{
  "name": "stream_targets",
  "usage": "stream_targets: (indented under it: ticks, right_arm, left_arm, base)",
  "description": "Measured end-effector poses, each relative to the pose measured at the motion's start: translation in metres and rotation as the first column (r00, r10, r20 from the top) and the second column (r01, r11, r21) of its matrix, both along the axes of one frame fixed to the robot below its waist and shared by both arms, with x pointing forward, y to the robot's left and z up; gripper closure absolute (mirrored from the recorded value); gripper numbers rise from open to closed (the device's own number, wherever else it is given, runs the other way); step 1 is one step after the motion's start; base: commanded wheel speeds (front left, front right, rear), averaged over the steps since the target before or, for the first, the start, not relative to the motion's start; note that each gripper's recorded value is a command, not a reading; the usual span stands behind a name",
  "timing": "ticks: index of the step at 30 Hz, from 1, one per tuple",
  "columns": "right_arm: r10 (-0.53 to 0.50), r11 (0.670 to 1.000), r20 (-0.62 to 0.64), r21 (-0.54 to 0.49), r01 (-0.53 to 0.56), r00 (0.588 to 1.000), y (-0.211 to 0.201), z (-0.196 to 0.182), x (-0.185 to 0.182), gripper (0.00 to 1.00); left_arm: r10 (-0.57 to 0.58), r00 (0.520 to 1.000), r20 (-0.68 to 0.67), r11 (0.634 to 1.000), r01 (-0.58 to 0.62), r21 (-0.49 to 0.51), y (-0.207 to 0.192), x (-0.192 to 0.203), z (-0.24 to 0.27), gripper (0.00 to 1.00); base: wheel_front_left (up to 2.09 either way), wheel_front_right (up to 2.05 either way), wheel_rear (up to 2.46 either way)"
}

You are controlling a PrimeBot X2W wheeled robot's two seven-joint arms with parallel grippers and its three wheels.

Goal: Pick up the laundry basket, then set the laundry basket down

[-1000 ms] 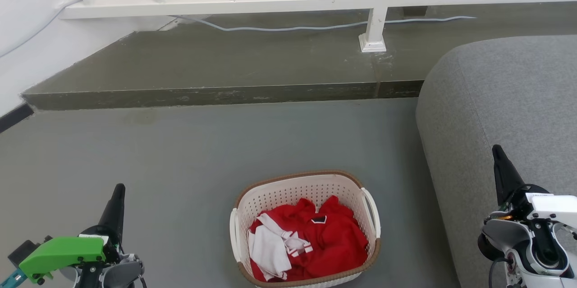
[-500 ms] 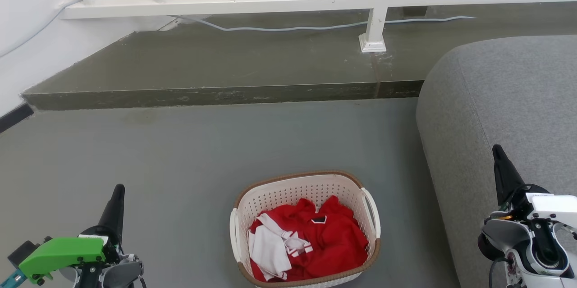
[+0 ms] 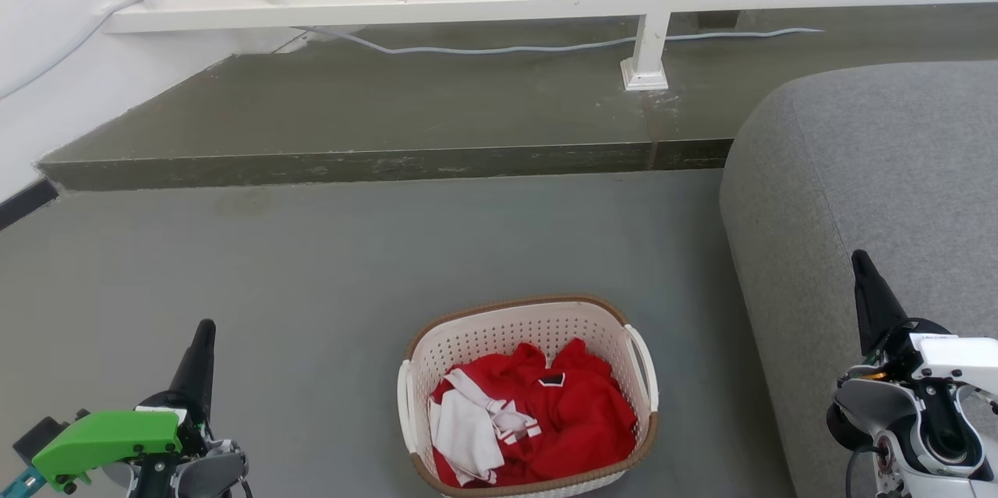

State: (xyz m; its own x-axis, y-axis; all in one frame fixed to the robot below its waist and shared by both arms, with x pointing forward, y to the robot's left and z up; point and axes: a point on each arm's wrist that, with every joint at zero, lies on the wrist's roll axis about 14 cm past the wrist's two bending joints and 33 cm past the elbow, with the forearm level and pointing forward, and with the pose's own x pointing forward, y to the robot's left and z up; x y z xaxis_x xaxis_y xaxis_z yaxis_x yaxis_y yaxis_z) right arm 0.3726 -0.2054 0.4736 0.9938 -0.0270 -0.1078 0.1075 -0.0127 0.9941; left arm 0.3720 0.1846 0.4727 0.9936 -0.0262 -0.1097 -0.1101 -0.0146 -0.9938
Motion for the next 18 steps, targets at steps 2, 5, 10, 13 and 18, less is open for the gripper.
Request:
stream_targets:
  ticks: [2,5,10,13,18]
  right_arm:
    - [0.000,1.000,0.000,0.000,0.000,1.000,0.0000,0.0001,0.0000,1.00]
    - [0.000,1.000,0.000,0.000,0.000,1.000,0.0000,0.0001,0.0000,1.00]
    - [0.000,1.000,0.001,0.000,0.000,1.000,0.0000,0.0002,0.0000,1.00]
    - [0.000,1.000,0.001,0.000,0.000,1.000,0.0000,0.0003,0.0001,1.00]
    - [0.000,1.000,0.001,0.000,0.000,1.000,-0.0001,0.0005,0.0001,1.00]
  left_arm:
    - [0.000,1.000,0.000,1.000,0.000,0.000,0.0001,0.0000,-0.0001,1.00]
    - [0.001,1.000,-0.001,1.000,-0.001,0.000,0.0002,0.0000,-0.0002,1.00]
    - [0.001,1.000,-0.001,1.000,-0.001,0.000,0.0003,-0.0001,-0.0003,1.00]
    - [-0.003,1.000,-0.001,1.000,0.003,-0.001,-0.0002,-0.0001,-0.0004,1.00]
    - [-0.003,1.000,-0.001,1.000,0.003,-0.001,0.0000,-0.0001,-0.0003,1.00]
  base:
    - [0.00,0.00,0.00]
    - [0.00,0.00,0.00]
    - [0.00,0.00,0.00]
    - [0.00,0.00,0.00]
    - [0.00,0.00,0.00]
